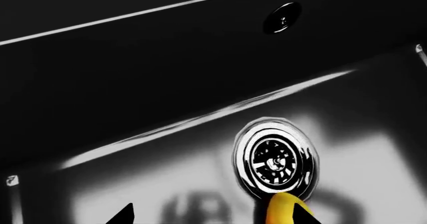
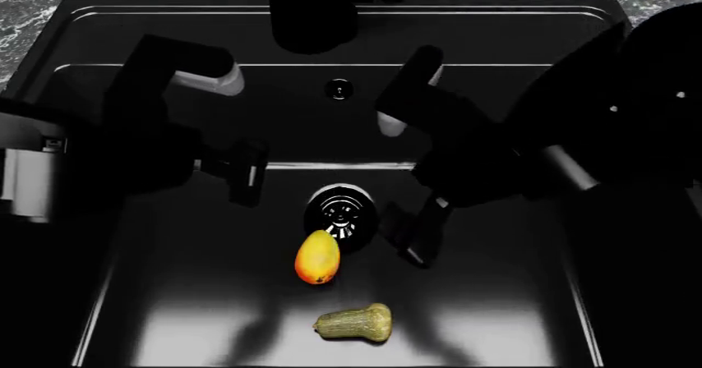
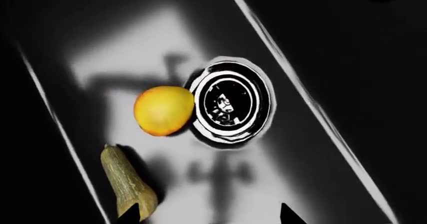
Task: Pick up the fruits and vegetables and place them in the sink. Turn on the sink faucet to wash them. Then turn the sink off and put them in the tray.
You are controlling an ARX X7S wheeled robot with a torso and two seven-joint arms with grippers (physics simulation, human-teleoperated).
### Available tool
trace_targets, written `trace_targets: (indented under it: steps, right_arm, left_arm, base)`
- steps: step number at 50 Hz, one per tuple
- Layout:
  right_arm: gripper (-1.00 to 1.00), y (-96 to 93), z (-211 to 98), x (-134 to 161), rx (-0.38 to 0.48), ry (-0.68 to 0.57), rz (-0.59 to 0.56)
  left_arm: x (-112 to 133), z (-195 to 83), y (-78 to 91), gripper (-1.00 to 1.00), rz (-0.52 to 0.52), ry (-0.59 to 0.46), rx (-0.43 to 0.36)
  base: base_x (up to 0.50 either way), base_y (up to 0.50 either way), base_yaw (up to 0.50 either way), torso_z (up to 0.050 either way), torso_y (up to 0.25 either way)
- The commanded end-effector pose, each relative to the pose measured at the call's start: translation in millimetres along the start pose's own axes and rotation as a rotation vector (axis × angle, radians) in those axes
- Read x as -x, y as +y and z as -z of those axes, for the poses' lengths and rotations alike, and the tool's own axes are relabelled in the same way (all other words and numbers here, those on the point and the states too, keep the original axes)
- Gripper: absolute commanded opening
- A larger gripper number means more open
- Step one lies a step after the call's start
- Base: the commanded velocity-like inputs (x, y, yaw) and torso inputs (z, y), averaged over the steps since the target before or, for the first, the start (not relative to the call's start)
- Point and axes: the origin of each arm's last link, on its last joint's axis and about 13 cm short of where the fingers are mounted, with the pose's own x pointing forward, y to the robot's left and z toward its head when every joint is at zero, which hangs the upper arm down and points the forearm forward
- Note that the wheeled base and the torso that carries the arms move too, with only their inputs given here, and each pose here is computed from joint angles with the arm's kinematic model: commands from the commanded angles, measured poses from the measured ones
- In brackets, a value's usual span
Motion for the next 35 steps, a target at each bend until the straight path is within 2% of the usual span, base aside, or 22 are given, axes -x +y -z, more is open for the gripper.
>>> trace_targets:
  steps: [1, 23, 35]
  right_arm:
    - [1.0, 10.3, 1, -14, 0.072, 0.032, -0.095]
    - [1.0, 4.3, 4, -51, 0.096, 0.094, -0.237]
    - [1.0, 10.8, 11, -62, 0.103, 0.105, -0.305]
  left_arm:
    - [0, 1, 1.1, 1.0, -0.002, 0.0, 0.003]
    - [-3, 3, 4.2, 1.0, 0.004, 0.004, 0.009]
    - [-4, 4, 4.7, 1.0, 0.007, 0.005, 0.012]
  base:
    - [0.0, 0.0, 0.0, 0.0, 0.0]
    - [0.0, 0.0, 0.0, 0.0, 0.0]
    - [0.0, 0.0, 0.0, 0.0, 0.0]
